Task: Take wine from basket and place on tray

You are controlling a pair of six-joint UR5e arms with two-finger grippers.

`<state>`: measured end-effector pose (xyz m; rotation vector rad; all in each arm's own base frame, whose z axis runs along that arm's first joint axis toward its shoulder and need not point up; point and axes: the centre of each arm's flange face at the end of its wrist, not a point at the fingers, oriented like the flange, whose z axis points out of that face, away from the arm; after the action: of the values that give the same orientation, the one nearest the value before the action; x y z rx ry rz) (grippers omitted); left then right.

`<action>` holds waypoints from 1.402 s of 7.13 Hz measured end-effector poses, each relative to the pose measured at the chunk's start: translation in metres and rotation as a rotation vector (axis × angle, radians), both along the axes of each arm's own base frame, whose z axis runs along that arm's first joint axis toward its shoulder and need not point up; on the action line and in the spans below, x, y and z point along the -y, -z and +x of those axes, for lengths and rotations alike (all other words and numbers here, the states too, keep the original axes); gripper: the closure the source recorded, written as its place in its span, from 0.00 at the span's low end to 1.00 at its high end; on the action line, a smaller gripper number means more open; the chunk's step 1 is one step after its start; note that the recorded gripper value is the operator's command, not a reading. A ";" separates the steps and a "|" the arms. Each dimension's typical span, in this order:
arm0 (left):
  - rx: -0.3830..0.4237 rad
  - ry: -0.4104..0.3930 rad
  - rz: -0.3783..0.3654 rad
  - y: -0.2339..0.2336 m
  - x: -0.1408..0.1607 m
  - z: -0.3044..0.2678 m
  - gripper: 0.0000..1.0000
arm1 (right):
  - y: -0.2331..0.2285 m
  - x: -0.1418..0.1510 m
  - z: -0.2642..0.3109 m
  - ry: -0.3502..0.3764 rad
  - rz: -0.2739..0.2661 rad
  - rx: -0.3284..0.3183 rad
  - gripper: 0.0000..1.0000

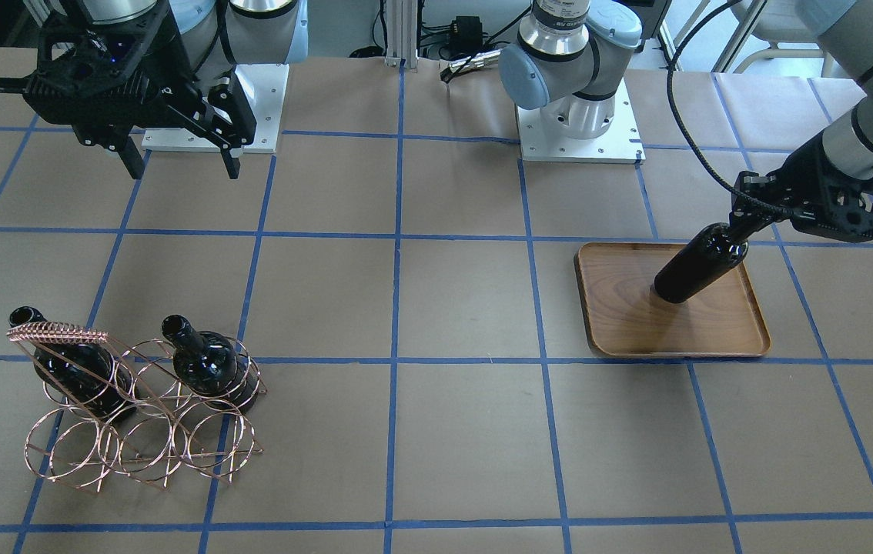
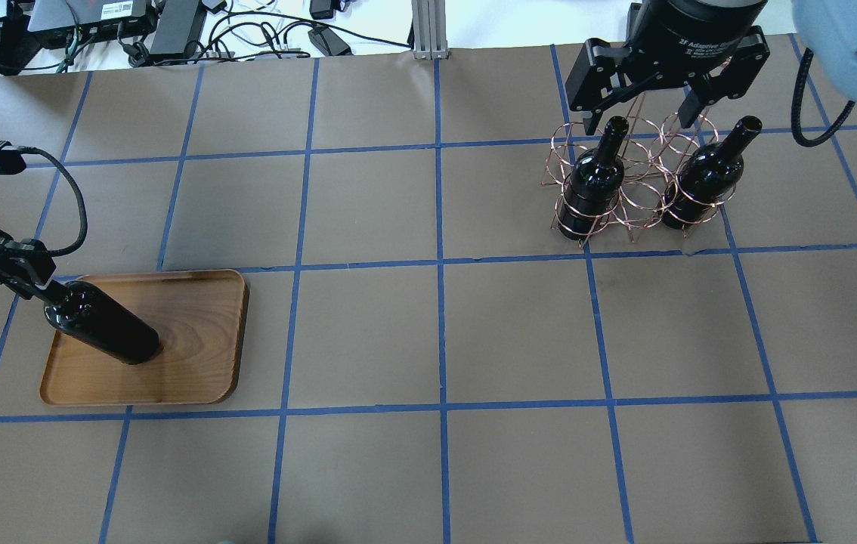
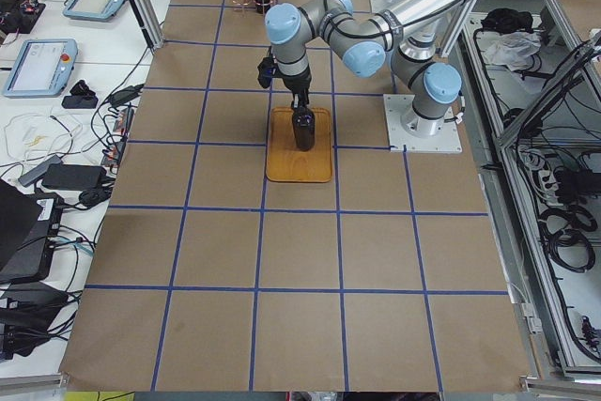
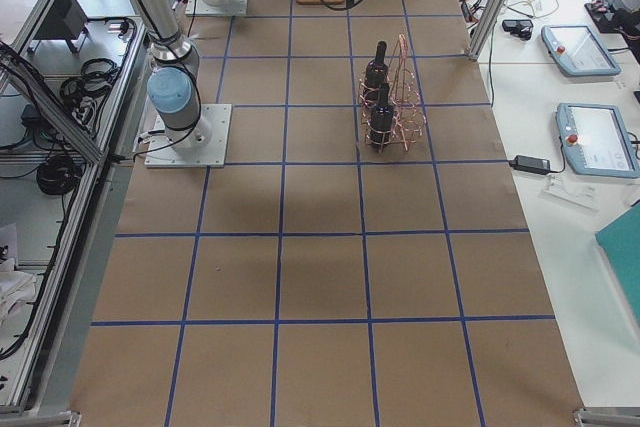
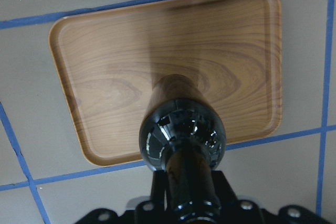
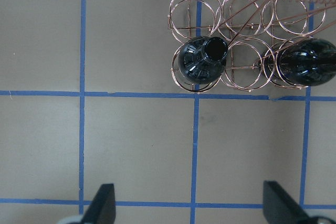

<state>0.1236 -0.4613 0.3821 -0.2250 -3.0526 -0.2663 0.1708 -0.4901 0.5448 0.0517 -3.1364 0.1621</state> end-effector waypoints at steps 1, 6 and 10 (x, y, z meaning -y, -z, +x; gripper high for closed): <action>-0.004 -0.004 0.002 0.002 0.001 0.000 0.00 | 0.000 0.000 0.000 0.000 0.001 0.000 0.00; 0.042 -0.126 -0.007 -0.054 -0.005 -0.019 0.00 | 0.000 0.000 0.000 0.000 0.000 0.000 0.00; 0.104 -0.218 -0.061 -0.112 -0.019 -0.125 0.00 | 0.001 0.000 0.000 0.000 0.002 0.001 0.00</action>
<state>-0.0017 -0.4425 0.4943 0.1225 -3.1544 -0.1762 0.1710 -0.4900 0.5438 0.0522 -3.1371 0.1594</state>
